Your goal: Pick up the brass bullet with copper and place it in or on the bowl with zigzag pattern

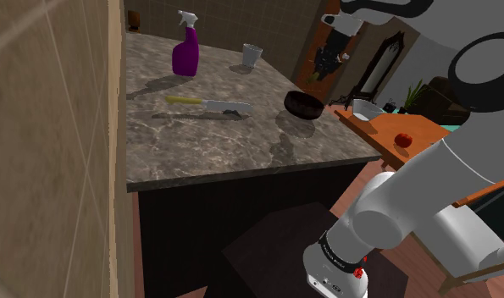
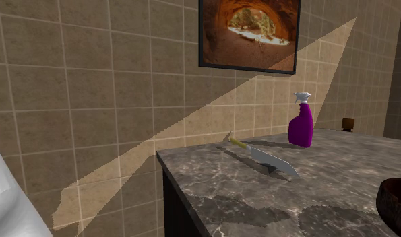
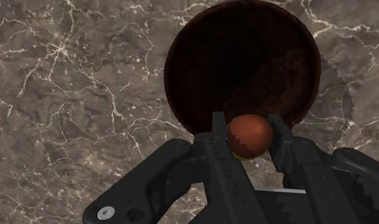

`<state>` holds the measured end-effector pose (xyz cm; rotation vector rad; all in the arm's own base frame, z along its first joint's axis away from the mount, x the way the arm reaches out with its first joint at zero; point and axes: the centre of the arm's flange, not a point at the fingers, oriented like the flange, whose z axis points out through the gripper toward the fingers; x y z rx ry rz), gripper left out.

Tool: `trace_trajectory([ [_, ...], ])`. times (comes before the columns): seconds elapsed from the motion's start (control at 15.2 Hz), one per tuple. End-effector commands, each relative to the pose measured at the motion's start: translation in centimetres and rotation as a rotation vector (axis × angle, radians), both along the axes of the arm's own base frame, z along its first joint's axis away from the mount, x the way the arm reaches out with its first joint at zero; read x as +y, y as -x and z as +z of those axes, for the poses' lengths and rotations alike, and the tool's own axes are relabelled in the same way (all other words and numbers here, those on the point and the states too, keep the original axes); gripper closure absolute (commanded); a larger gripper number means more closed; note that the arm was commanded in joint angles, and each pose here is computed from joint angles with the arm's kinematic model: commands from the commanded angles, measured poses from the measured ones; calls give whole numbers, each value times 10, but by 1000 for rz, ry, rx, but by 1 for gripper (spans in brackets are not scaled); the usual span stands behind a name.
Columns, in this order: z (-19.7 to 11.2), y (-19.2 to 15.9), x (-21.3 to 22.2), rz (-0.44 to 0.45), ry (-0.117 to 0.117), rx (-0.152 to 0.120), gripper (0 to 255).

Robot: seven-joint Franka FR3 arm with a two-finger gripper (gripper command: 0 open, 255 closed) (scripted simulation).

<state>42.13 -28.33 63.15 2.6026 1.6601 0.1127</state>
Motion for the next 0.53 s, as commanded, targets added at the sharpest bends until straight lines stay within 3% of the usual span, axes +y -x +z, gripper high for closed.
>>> trace_trajectory([
  [0.0,-8,0,-4,1,1,0,255],
  [0.46,-45,0,-4,1,1,0,255],
])
